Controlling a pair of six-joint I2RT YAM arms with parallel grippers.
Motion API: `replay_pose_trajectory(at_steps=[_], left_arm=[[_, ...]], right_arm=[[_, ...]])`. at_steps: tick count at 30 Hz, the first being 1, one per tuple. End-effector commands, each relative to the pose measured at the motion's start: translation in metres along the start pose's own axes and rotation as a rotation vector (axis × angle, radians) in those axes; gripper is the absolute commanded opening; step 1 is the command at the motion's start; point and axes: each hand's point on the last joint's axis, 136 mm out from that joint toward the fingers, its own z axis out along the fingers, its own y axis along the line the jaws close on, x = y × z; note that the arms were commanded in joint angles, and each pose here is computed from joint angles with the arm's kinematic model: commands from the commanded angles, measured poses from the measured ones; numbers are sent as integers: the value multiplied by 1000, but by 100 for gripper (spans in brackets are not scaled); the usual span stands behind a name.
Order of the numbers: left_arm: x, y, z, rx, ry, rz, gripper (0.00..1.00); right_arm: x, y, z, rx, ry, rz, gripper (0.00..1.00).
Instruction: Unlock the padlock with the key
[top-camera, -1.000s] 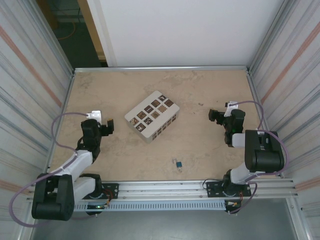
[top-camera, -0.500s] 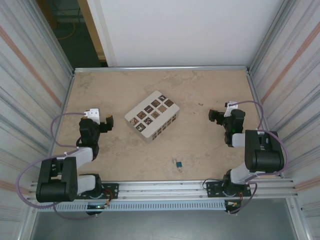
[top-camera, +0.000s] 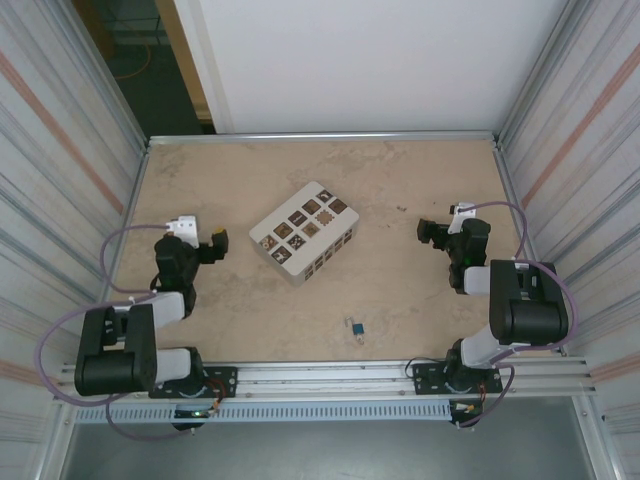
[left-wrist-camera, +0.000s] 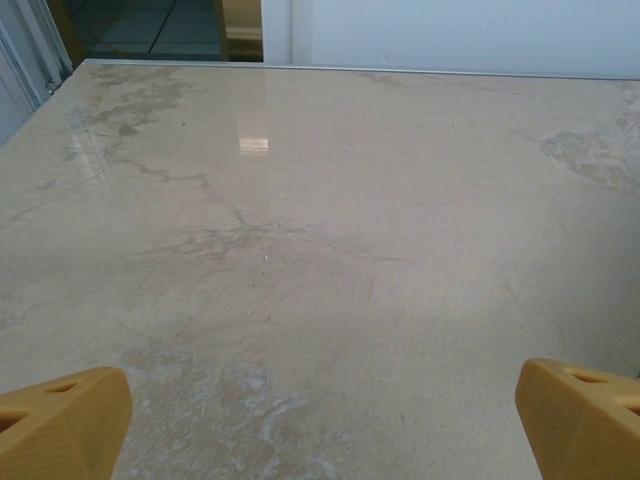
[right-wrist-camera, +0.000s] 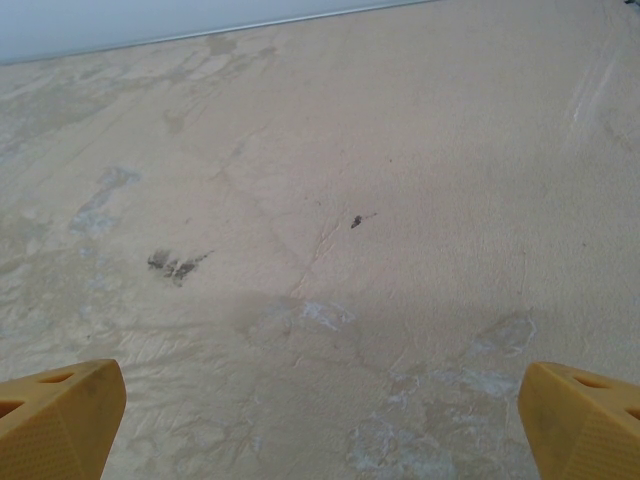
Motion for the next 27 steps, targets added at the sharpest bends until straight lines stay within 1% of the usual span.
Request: replay_pose_trajectory(at_steps=[1, 5, 6, 7, 9, 11, 13, 14, 16, 27], left_arm=[[-18, -2, 3, 15, -92, 5, 99], [-1, -4, 15, 36, -72, 9, 99], [-2, -3, 19, 33, -87, 9, 99], [0, -3, 23, 34, -67, 8, 99], [3, -2, 29, 23, 17, 0, 99], [2, -8, 39, 18, 30, 38, 99], [4, -12, 40, 1, 65, 73, 99], [3, -13, 41, -2, 53, 76, 99], [5, -13, 41, -1, 66, 76, 99], [4, -14, 41, -2, 63, 83, 99]], right_arm=[[0, 0, 1, 12, 2, -17, 99], [0, 0, 1, 11, 2, -16, 99], [0, 0, 1, 11, 3, -17, 99], [0, 0, 1, 11, 2, -17, 99], [0, -1, 2, 12, 2, -17, 99], [1, -1, 1, 13, 5, -16, 99], [1, -1, 2, 14, 6, -16, 99], [0, -1, 2, 13, 3, -17, 99], [-1, -1, 1, 14, 0, -17, 99], [0, -1, 1, 23, 1, -23, 99]])
